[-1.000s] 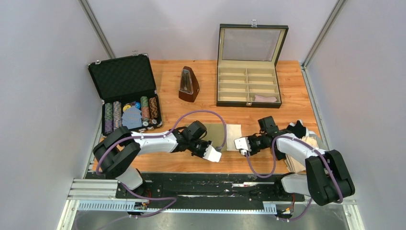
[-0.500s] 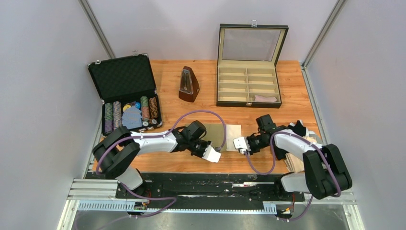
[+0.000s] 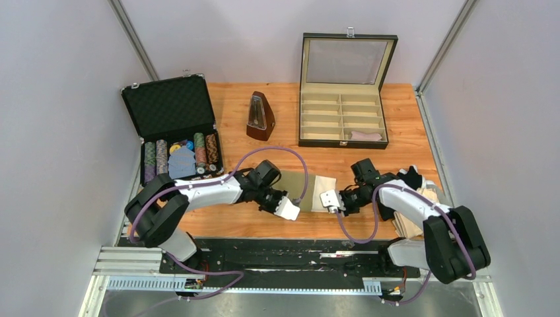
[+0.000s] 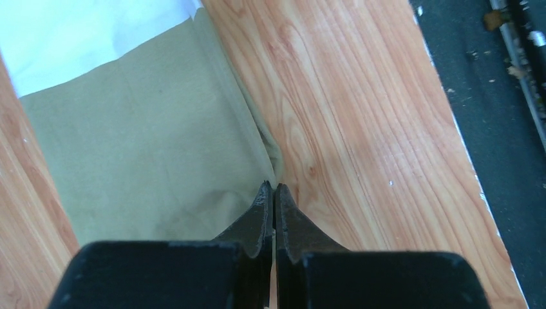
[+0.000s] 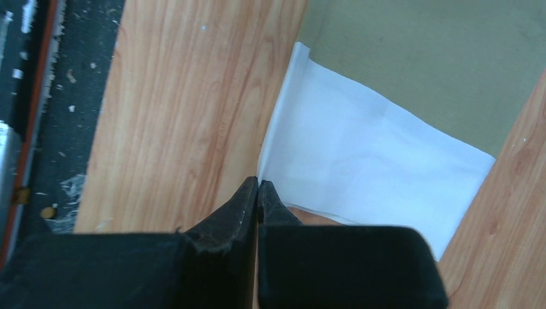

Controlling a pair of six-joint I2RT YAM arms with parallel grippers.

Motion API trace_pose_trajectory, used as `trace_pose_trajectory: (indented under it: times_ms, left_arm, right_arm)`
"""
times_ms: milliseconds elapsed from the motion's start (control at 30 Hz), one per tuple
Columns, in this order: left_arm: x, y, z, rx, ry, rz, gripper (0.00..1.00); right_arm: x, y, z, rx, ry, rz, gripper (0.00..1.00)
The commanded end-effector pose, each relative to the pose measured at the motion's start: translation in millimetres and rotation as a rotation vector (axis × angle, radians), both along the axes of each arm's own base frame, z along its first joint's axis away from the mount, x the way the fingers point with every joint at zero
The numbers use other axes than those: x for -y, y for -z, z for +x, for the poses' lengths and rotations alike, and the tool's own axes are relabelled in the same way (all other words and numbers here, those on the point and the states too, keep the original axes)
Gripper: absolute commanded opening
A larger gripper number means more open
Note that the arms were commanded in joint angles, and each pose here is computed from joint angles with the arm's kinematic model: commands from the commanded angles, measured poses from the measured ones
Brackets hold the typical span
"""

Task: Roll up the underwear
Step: Fold the underwear at the center of the board.

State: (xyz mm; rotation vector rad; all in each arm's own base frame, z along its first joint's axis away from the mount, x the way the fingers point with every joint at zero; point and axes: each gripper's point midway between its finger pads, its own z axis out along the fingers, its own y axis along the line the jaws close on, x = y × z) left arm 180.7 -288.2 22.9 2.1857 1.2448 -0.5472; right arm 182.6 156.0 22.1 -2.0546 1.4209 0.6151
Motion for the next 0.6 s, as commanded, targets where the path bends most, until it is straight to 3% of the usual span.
trace_pose_trajectory:
  times_ms: [0,267,567]
  left_arm:
    - [-7.7,-23.3,-15.4,-0.102,0.094,0.005,0.00]
    - [-8.3,-35.4,-19.4,-0.251,0.134,0.022,0.00]
    - [-15.4,-43.5,-17.0,-0.365,0.202,0.093,0.00]
  right_arm:
    - [3.1,-19.5,-24.6,-0.120,0.063,-0.004,0.00]
    - [-5.0,-32.1,-26.9,-0.265,0.198,0.021,0.00]
    - [-5.1,-43.2,-16.3,-0.296,0.285,0.033,0.00]
